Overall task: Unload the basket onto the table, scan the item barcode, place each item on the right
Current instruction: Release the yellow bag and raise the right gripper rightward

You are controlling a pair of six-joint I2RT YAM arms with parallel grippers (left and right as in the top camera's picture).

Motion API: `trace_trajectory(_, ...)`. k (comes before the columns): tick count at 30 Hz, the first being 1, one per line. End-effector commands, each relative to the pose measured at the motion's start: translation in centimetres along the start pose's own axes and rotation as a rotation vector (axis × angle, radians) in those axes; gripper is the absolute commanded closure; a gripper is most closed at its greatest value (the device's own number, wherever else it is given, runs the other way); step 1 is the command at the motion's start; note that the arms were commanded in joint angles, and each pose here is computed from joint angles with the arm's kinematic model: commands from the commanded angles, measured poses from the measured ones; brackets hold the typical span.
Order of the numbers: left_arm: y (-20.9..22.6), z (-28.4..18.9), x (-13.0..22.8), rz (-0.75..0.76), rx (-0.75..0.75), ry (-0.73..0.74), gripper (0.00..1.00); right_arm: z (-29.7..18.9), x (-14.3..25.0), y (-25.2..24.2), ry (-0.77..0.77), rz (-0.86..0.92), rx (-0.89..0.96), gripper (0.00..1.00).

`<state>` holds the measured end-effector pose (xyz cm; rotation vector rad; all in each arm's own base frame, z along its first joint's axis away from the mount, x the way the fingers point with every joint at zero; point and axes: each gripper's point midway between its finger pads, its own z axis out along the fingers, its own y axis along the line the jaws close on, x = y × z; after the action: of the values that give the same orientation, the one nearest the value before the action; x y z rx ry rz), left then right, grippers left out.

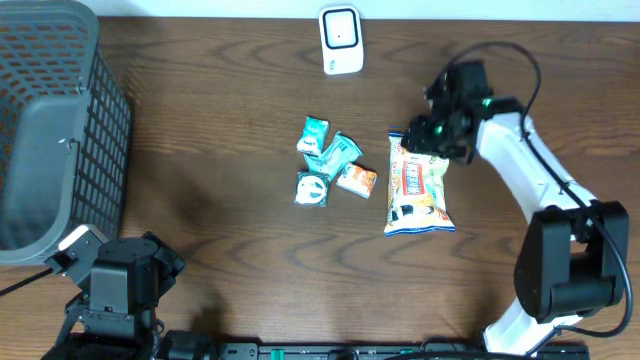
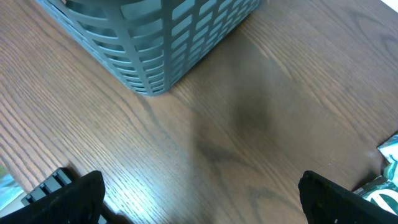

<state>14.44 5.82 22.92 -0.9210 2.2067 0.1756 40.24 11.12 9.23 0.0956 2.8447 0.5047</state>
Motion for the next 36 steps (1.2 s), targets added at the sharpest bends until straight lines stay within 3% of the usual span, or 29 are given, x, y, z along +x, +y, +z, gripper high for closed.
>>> trace_trajectory(1,0.4,0.0,-0.2,-0.018,-0.017,-0.012,0.02,-1.7,0.4,1.4,0.047,-0.044,-0.021,0.59)
trace_trajectory(7,0.4,0.0,-0.2,-0.018,-0.017,-0.012,0.02,-1.3,7.4,-1.5,0.298,-0.088,0.160,0.75)
trace_trajectory(10,0.4,0.0,-0.2,-0.018,-0.017,-0.012,0.02,-0.2,10.2,-2.7,0.369,-0.105,0.221,0.74)
trace_trajectory(15,0.4,0.0,-0.2,-0.017,-0.017,-0.012,0.02,2.8,12.9,-3.9,0.391,-0.108,0.228,0.55)
trace_trajectory(22,0.4,0.0,-0.2,-0.018,-0.017,-0.012,0.02,2.4,12.9,-5.3,0.378,-0.038,0.306,0.49)
trace_trajectory(25,0.4,0.0,-0.2,-0.018,-0.017,-0.012,0.02,1.3,11.8,-5.2,0.368,-0.027,0.314,0.42)
trace_trajectory(30,0.4,0.0,-0.2,-0.017,-0.017,-0.012,0.02,-0.8,9.2,-5.3,0.319,-0.022,0.345,0.13)
trace_trajectory(31,0.4,0.0,-0.2,-0.018,-0.017,-0.012,0.02,-1.1,8.5,-5.6,0.298,-0.021,0.360,0.01)
trace_trajectory(36,0.4,0.0,-0.2,-0.018,-0.017,-0.012,0.02,-1.2,6.6,-6.6,0.232,0.008,0.354,0.01)
